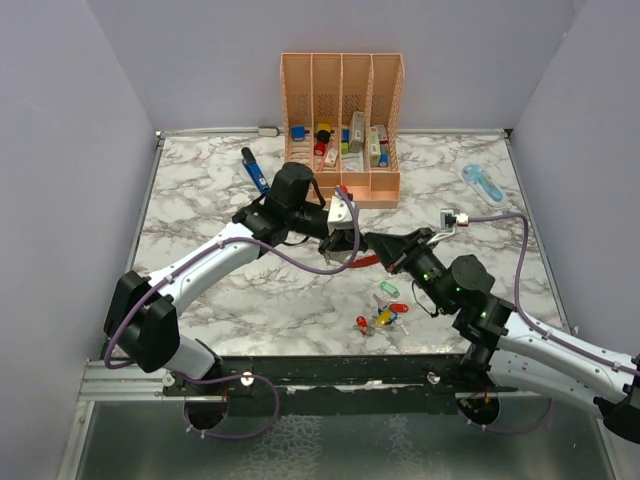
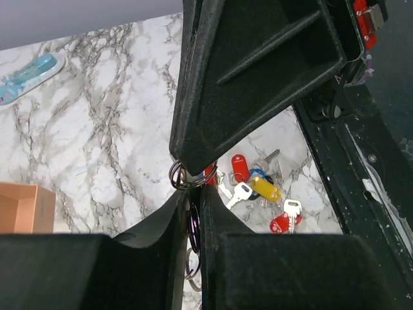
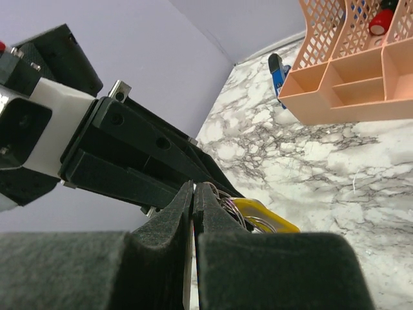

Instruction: Put the keys on the keyring

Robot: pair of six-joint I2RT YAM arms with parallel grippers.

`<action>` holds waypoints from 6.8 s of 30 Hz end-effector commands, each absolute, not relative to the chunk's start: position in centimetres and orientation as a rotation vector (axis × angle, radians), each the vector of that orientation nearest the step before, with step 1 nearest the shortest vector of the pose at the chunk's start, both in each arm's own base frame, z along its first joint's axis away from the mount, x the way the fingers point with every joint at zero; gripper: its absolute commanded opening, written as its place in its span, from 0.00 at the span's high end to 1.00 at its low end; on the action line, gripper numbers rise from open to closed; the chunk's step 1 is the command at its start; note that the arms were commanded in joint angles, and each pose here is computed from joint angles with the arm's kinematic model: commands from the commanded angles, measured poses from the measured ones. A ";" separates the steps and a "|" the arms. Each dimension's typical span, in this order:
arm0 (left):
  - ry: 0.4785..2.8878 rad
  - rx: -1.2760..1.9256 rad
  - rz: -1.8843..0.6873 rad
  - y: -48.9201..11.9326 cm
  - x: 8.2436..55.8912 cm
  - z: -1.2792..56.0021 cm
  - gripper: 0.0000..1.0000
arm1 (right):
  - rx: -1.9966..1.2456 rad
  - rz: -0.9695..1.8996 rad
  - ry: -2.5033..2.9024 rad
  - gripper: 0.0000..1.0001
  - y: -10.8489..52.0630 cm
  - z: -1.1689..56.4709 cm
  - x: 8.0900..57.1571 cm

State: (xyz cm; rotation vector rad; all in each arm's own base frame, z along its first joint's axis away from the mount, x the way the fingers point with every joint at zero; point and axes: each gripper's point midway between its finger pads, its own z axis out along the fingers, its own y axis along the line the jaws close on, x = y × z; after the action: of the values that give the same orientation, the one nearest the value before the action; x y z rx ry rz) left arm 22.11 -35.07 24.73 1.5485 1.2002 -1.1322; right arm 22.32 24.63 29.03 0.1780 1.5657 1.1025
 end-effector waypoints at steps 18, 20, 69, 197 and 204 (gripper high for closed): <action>1.196 1.597 -1.291 -34.6 19.7 26.1 1.00 | -0.412 0.954 1.344 0.99 27.0 31.2 20.0; 1.210 1.584 -1.295 -34.7 19.8 25.9 1.00 | -0.377 0.973 1.346 0.99 27.0 31.0 20.1; 1.260 1.509 -1.479 -34.9 18.4 30.5 1.00 | -0.499 0.645 0.994 0.99 24.2 30.2 20.6; 0.383 2.188 -0.868 -28.7 18.1 21.3 1.00 | -1.195 0.688 1.288 0.63 28.7 24.8 16.6; 0.358 2.174 -0.899 -28.8 17.7 21.6 1.00 | -1.196 0.648 1.235 0.65 29.4 25.5 17.6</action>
State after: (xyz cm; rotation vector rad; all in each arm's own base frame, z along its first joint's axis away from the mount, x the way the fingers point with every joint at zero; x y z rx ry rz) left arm 18.22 -28.05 19.91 2.2369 0.4737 -0.8805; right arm 17.19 28.58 23.30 -1.1893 1.3232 0.6618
